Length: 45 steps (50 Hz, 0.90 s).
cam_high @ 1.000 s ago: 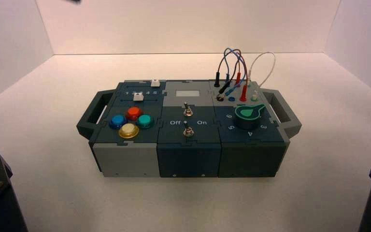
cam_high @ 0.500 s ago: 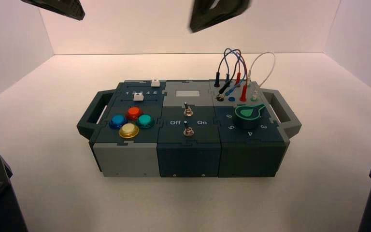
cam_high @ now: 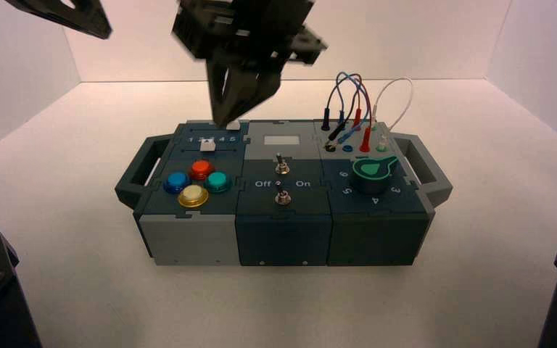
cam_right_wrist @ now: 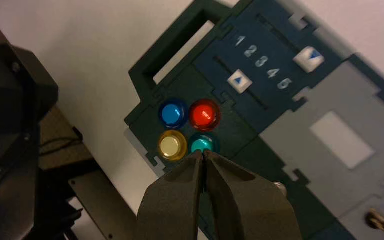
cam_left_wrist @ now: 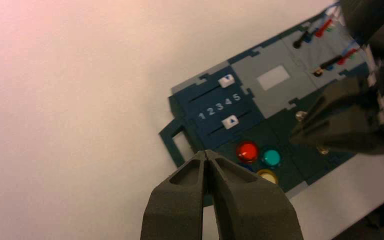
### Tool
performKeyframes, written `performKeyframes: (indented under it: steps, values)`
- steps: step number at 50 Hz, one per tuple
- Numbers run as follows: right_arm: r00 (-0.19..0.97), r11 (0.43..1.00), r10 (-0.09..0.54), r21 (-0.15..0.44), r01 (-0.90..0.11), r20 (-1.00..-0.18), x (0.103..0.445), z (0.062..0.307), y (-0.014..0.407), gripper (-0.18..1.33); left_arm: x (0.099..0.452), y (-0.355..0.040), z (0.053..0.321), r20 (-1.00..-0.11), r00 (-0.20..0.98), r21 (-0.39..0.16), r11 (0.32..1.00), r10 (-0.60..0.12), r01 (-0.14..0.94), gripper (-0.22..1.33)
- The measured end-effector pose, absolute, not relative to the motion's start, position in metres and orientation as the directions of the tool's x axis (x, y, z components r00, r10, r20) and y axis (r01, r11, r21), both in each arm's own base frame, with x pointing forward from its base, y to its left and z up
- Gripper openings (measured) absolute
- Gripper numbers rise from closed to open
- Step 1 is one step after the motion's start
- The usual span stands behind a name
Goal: Push the green button with the right gripper.
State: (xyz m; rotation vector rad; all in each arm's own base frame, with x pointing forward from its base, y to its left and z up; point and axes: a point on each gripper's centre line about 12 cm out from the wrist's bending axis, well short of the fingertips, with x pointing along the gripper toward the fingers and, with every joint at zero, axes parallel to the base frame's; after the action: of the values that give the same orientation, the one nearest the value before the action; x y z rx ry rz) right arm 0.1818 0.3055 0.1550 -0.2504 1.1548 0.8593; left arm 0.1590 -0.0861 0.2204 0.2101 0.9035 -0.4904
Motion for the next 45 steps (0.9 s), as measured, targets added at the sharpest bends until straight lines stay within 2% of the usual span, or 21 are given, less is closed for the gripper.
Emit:
performKeyframes:
  steps: [18,45]
  values:
    - [0.061,0.678,0.395,0.246,-0.693,-0.916,0.183,0.128,0.316,-0.14,0.149,-0.073,0.233,-0.761,0.57,-0.015,0.887,-0.309,0.461,-0.16]
    - [-0.007,0.693,0.327,0.245,-0.679,-0.945,0.186,0.102,0.325,-0.14,0.15,-0.073,0.231,-0.756,0.576,-0.014,0.888,-0.311,0.46,-0.17]
